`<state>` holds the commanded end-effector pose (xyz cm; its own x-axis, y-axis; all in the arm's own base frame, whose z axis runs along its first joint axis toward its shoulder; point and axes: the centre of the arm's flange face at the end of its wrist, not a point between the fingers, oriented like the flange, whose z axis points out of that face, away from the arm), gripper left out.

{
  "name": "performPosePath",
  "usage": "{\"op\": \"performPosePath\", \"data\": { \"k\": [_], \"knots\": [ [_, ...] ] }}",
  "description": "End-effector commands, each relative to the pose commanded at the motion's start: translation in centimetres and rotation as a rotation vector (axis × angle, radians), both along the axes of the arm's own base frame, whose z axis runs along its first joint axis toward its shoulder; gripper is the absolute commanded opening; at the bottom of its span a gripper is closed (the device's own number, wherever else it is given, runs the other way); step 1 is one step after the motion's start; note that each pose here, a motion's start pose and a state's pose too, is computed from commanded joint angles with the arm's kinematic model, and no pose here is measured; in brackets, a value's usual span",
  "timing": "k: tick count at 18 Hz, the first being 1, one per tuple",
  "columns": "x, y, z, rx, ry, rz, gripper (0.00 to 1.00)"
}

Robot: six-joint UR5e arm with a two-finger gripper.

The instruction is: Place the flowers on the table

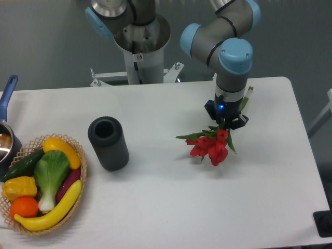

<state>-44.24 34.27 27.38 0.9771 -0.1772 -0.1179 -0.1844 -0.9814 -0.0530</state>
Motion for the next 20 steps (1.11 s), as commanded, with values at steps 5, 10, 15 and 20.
{"op": "performPosePath", "data": {
  "k": [5, 10, 15, 20],
  "knots": [
    [0.4, 0.7, -0.6, -0.003, -0.01, -0.012, 0.07],
    [1.0, 1.6, -1.8, -0.001, -0.032, -0.032, 0.11],
    [2.6, 3.5, -3.7, -0.015, -0.068, -0.072, 0.25],
    [2.9, 4.4, -3.3, 0.023, -0.078, -0.062, 0.77]
  ]
}}
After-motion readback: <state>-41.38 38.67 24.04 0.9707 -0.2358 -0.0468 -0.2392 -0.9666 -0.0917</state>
